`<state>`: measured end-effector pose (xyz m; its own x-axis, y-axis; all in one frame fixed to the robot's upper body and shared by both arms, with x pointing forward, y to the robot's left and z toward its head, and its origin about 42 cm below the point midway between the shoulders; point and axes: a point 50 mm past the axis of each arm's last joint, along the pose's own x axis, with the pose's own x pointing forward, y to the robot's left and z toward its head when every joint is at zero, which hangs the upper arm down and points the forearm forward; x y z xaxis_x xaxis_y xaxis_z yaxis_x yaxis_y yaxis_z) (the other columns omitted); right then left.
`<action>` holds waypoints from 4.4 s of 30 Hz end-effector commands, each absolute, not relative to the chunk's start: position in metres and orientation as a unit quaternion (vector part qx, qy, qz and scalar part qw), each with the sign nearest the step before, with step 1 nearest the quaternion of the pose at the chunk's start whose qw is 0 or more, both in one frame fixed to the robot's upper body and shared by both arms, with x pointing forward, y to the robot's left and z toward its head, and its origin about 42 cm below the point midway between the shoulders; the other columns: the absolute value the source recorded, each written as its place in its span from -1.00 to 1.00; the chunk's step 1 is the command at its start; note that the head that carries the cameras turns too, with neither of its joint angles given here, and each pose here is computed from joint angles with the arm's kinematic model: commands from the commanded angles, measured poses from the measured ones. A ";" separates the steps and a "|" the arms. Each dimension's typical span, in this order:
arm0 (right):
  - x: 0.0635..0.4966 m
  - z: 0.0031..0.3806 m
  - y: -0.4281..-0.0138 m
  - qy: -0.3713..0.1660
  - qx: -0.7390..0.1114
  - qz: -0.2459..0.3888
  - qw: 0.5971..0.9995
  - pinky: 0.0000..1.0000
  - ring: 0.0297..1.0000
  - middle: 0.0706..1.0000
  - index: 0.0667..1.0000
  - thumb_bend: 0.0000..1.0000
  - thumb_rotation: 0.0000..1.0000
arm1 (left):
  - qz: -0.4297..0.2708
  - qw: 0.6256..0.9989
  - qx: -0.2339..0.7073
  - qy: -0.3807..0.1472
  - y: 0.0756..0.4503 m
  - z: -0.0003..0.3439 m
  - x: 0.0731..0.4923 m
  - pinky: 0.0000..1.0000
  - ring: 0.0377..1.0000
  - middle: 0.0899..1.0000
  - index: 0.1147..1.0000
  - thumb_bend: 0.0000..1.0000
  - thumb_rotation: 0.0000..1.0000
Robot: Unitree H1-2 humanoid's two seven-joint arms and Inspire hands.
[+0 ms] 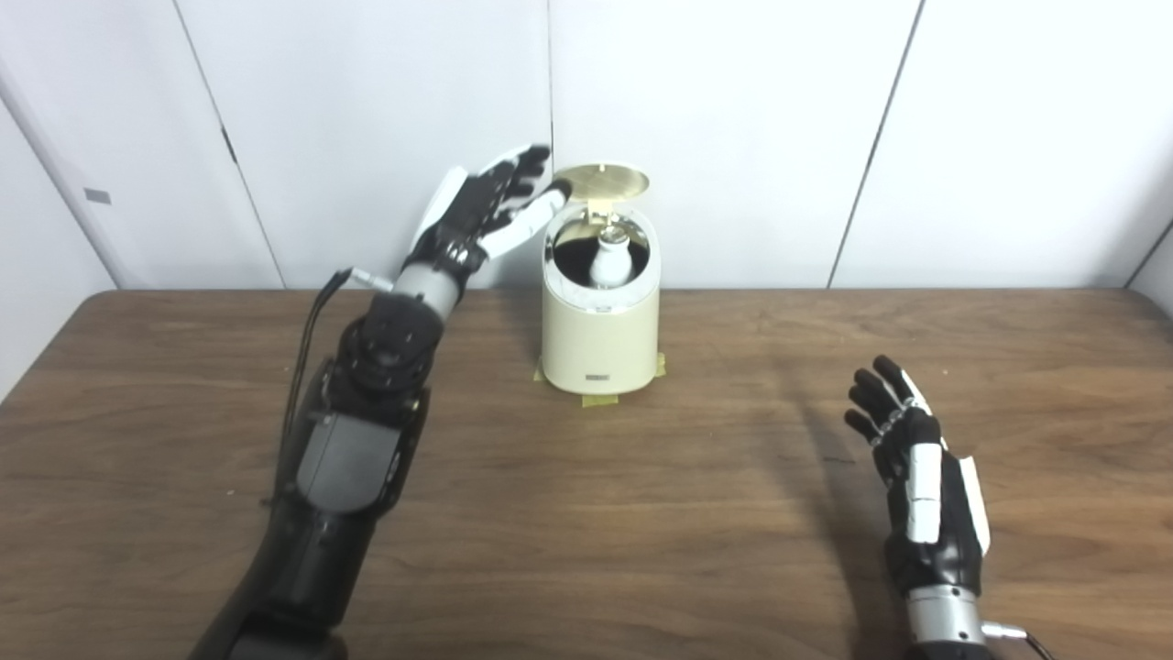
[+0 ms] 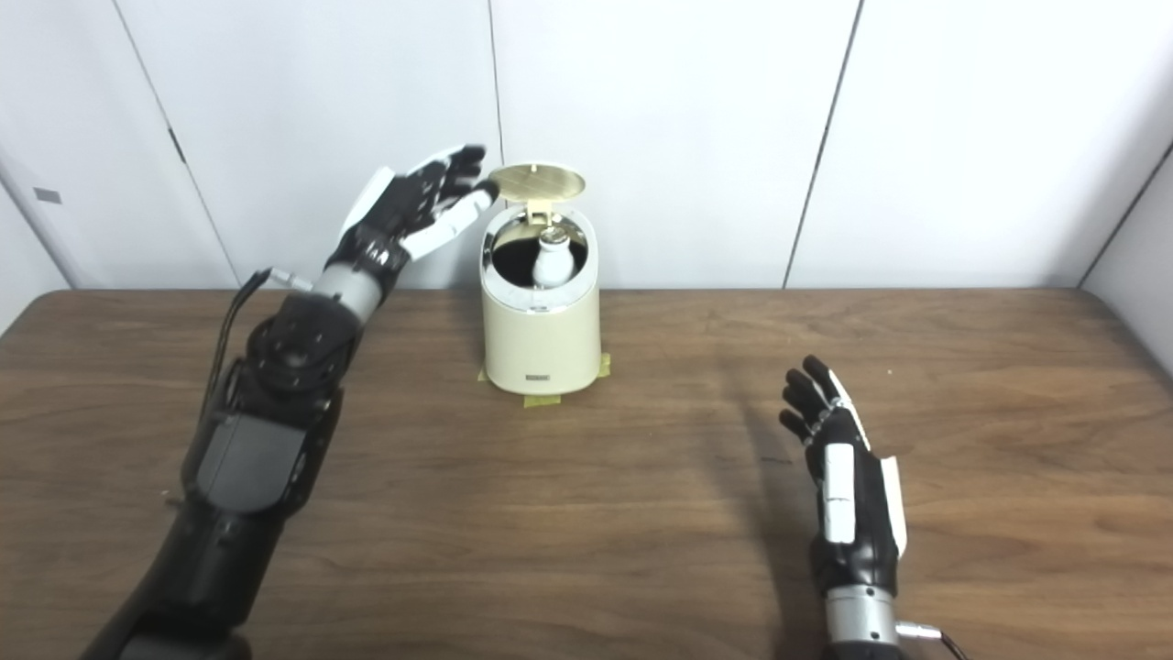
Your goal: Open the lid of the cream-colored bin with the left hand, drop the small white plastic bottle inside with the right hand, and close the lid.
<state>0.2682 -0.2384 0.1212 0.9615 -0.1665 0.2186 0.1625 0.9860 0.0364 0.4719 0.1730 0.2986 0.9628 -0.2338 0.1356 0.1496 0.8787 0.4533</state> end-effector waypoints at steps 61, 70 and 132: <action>0.246 0.161 -0.254 0.040 0.056 -0.006 0.998 0.82 0.94 0.94 0.96 -0.05 0.93 | -0.153 0.724 0.637 -0.216 0.140 0.339 0.457 0.52 0.63 0.58 0.48 0.14 0.40; 0.250 0.164 -0.253 0.033 0.056 -0.004 0.998 0.81 0.94 0.94 0.94 -0.05 0.91 | -0.172 0.705 0.654 -0.216 0.137 0.321 0.444 0.60 0.61 0.56 0.49 0.12 0.40; 0.258 0.179 -0.242 -0.018 0.040 0.008 0.999 0.67 0.80 0.81 0.77 0.06 0.91 | -0.086 0.817 0.512 -0.252 0.172 0.288 0.380 0.41 0.55 0.56 0.51 -0.10 0.12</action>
<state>0.2511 -0.2455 0.1552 0.9951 -0.0012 -0.0988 0.0102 0.9958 0.0905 0.3833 0.1732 0.2635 0.8832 -0.4222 0.2044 -0.0341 0.3768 0.9257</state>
